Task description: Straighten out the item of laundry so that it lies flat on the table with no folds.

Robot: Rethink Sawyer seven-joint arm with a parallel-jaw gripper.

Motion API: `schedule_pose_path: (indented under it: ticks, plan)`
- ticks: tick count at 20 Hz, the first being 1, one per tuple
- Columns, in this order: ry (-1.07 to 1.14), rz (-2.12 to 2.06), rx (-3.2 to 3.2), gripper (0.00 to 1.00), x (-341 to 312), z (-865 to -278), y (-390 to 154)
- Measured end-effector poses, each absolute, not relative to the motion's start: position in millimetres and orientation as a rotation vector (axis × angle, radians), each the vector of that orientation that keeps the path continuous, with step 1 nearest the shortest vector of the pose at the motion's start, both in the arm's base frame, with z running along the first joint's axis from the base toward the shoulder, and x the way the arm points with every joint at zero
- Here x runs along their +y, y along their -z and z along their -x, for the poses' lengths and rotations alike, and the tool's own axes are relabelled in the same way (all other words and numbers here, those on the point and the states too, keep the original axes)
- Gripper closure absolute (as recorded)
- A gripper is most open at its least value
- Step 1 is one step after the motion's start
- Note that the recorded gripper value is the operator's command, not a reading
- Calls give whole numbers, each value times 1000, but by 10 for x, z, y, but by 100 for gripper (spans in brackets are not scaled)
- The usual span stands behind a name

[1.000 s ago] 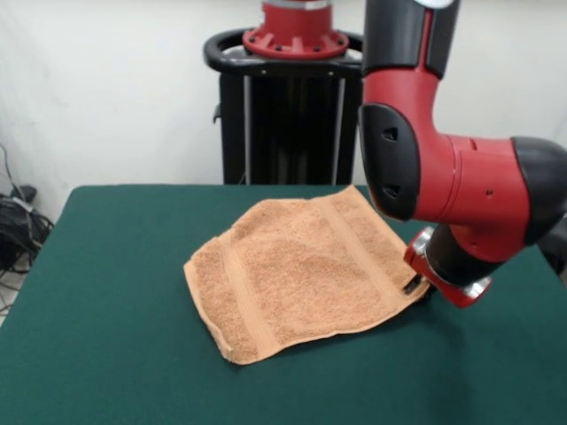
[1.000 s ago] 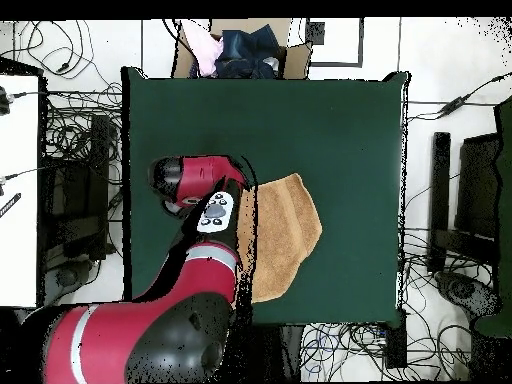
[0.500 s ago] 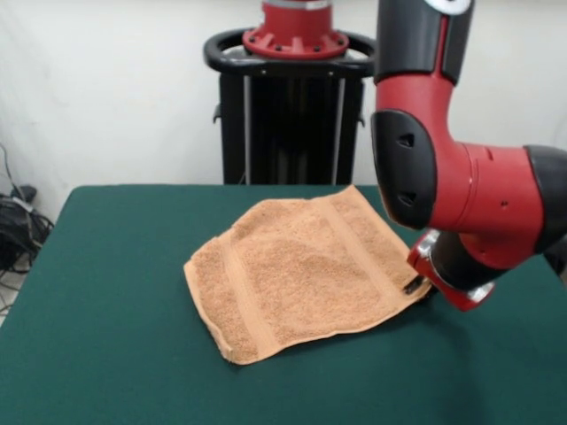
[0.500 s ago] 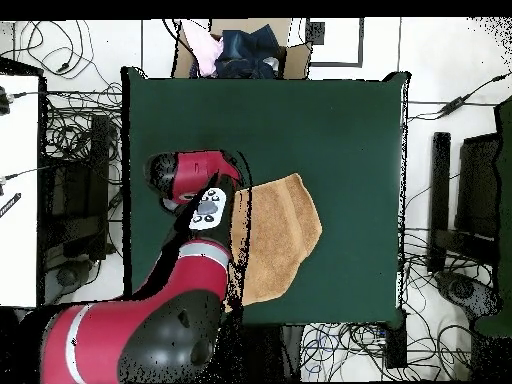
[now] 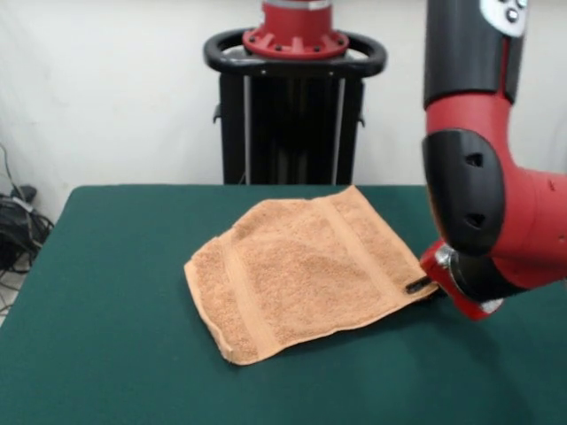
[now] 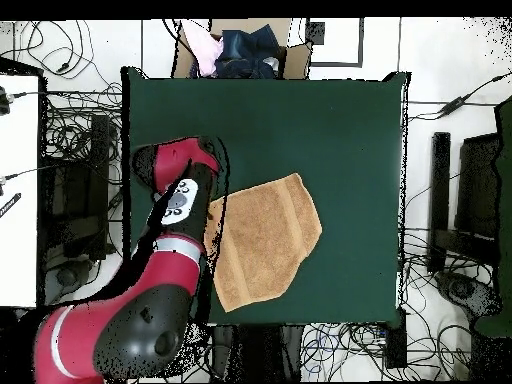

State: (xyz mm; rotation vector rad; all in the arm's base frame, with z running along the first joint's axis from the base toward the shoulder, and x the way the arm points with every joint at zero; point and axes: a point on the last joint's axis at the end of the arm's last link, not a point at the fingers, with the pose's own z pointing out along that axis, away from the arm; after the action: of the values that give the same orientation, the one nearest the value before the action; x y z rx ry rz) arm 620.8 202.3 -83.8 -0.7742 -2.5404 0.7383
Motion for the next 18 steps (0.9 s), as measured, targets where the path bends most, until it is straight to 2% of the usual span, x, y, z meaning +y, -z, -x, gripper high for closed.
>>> schedule_pose_path:
  ticks: [8, 12, 13, 18]
  plan:
    - [-1070, 872, -2451, 100, 2271, -6236, 978]
    - [-1262, 1009, -2388, 100, 2387, -6236, 1065]
    - [-1382, 1111, -2343, 100, 2451, -6232, 1123]
    - [-1595, 1323, -2256, 100, 2561, -6215, 1216]
